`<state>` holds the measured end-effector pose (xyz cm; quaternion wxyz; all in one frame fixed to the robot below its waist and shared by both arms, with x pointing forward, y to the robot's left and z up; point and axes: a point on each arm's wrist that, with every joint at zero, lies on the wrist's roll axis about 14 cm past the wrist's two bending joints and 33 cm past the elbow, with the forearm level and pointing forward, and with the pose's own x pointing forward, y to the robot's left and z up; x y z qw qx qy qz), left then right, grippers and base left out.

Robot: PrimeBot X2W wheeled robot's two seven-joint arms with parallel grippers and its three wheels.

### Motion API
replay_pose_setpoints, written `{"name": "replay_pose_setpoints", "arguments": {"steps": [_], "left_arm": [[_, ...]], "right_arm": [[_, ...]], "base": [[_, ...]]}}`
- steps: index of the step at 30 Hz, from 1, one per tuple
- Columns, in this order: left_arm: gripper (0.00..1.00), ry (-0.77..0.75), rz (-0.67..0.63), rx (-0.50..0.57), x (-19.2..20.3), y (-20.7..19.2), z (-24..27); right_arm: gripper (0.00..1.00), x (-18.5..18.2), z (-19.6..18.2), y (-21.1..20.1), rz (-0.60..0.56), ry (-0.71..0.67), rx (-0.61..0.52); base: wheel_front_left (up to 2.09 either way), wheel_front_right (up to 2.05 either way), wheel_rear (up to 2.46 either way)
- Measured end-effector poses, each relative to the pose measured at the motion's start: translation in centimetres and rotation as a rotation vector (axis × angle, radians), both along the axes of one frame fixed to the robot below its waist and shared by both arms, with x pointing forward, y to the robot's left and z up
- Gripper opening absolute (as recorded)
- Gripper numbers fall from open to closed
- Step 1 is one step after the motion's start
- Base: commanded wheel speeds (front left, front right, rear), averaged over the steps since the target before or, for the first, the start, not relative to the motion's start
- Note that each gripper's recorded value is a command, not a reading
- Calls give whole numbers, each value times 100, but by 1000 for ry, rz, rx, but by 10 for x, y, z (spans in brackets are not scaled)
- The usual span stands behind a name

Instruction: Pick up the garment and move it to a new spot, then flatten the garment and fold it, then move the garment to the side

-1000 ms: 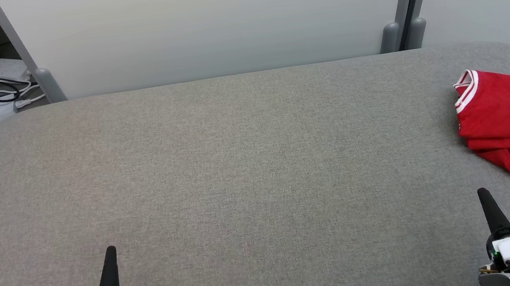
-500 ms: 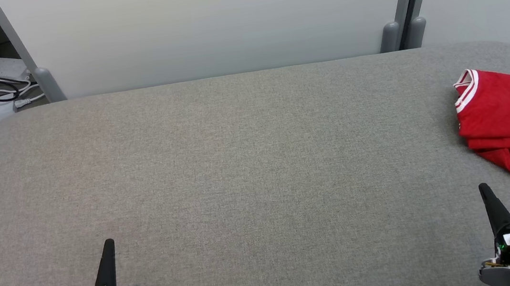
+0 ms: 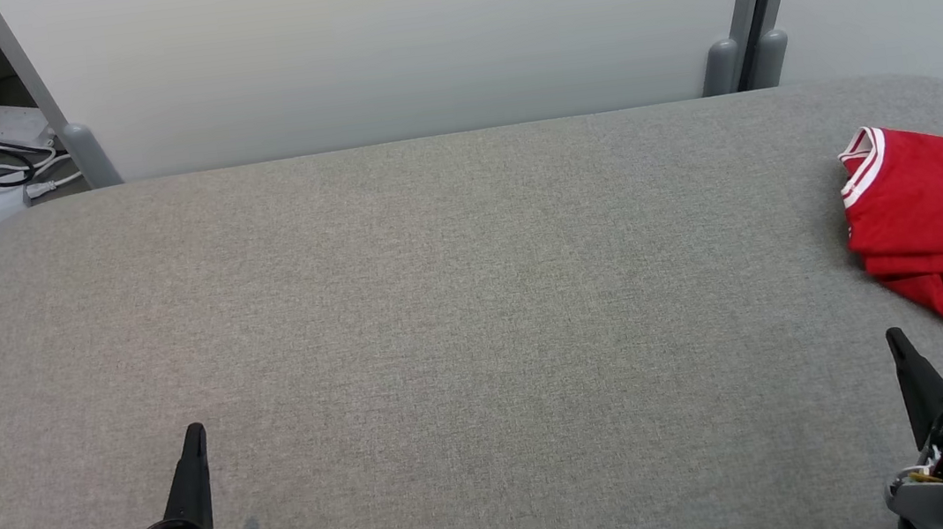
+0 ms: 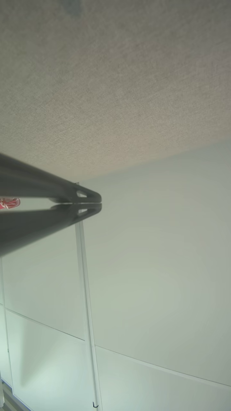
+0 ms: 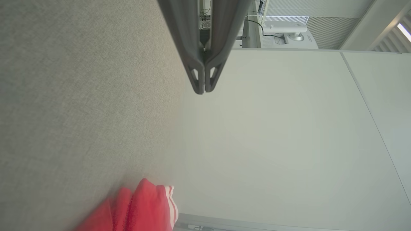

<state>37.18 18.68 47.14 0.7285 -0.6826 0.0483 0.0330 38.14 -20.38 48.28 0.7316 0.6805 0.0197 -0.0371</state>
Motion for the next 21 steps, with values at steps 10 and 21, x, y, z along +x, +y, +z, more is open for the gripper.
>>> {"name": "replay_pose_setpoints", "arguments": {"steps": [10,21], "left_arm": [[0,-13,4,-79,1,0,3],[0,-14,4,-79,1,0,3]], "right_arm": [[0,1,7,0,1,-28,75],[0,1,7,0,1,-28,75]], "base": [[0,0,0],[0,0,0]]}}
